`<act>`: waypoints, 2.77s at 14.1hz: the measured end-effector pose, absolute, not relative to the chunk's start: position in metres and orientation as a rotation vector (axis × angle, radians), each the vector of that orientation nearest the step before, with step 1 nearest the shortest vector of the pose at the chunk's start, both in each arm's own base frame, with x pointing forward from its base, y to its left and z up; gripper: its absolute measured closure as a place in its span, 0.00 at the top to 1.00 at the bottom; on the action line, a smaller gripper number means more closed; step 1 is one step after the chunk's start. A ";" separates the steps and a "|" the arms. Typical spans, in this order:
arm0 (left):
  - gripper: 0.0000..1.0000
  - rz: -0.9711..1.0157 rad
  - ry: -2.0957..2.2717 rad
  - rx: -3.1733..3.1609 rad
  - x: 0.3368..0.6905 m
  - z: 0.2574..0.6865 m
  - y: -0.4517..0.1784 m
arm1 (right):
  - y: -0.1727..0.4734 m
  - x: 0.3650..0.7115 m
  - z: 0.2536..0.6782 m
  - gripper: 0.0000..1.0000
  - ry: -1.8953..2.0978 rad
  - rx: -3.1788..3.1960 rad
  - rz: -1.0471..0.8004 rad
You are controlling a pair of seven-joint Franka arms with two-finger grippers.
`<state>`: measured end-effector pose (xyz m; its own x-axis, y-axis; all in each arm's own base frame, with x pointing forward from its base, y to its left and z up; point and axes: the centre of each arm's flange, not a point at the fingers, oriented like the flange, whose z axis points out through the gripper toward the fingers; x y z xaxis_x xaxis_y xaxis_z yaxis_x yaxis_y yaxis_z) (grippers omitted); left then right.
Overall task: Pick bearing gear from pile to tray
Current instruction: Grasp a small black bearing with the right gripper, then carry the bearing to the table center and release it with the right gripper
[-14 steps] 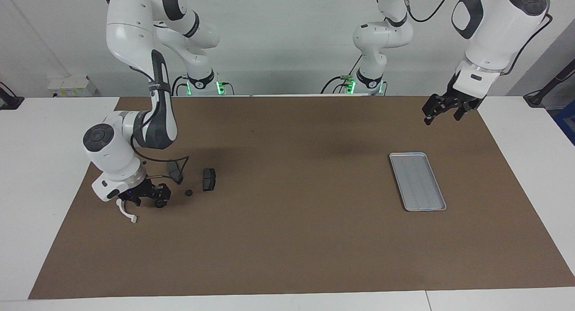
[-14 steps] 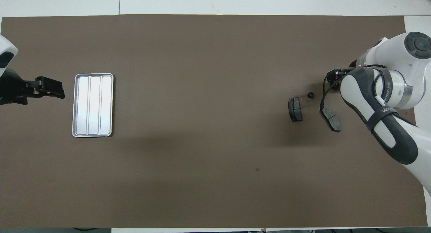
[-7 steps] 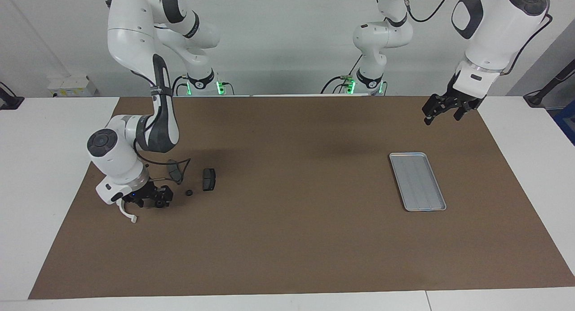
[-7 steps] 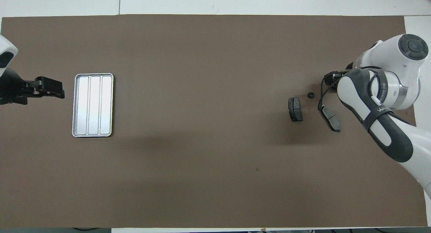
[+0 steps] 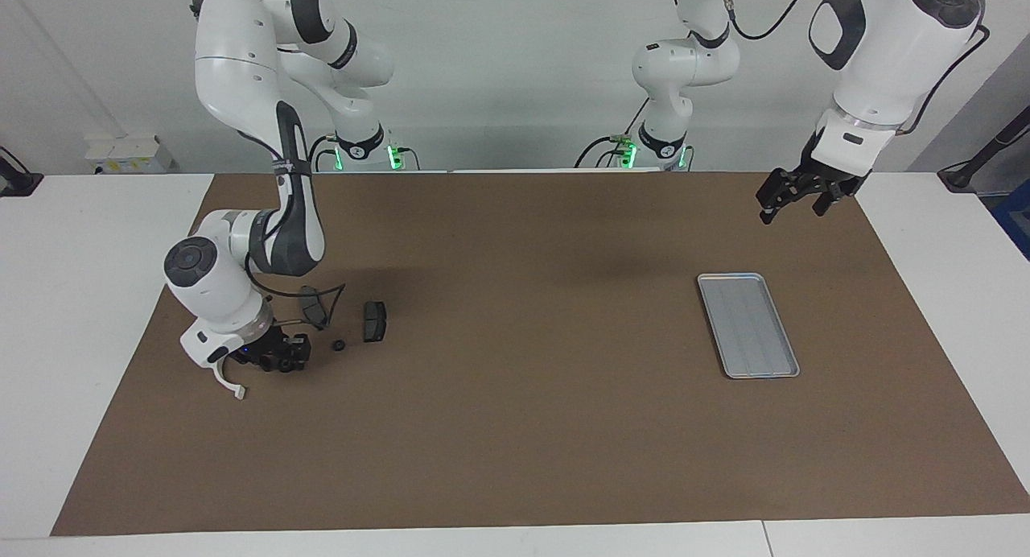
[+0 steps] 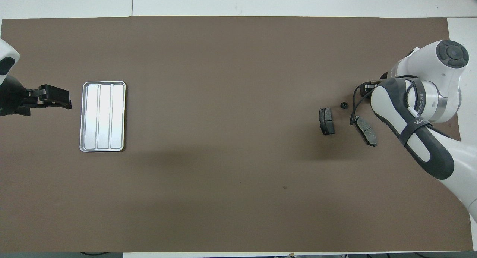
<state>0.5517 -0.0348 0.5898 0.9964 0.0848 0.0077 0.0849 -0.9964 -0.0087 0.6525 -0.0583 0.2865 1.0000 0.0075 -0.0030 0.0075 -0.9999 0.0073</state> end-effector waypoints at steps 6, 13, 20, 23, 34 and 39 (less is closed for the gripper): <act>1.00 -0.012 -0.133 -3.130 0.552 0.590 -0.035 | -0.042 0.655 0.305 0.35 0.050 3.138 -0.026; 1.00 -0.012 -0.133 -3.130 0.552 0.590 -0.035 | 0.090 0.655 0.480 0.35 -0.104 3.138 -0.013; 1.00 -0.012 -0.133 -3.130 0.552 0.590 -0.035 | 0.349 0.560 0.480 0.35 -0.177 3.129 -0.017; 1.00 -0.012 -0.133 -3.130 0.552 0.590 -0.035 | 0.352 0.563 0.421 0.35 -0.183 3.138 0.006; 1.00 -0.012 -0.133 -3.130 0.552 0.590 -0.035 | 0.399 0.552 0.330 0.35 -0.165 3.158 0.039; 1.00 -0.011 -0.133 -3.130 0.552 0.590 -0.035 | 0.399 0.558 0.305 0.35 -0.166 3.163 0.064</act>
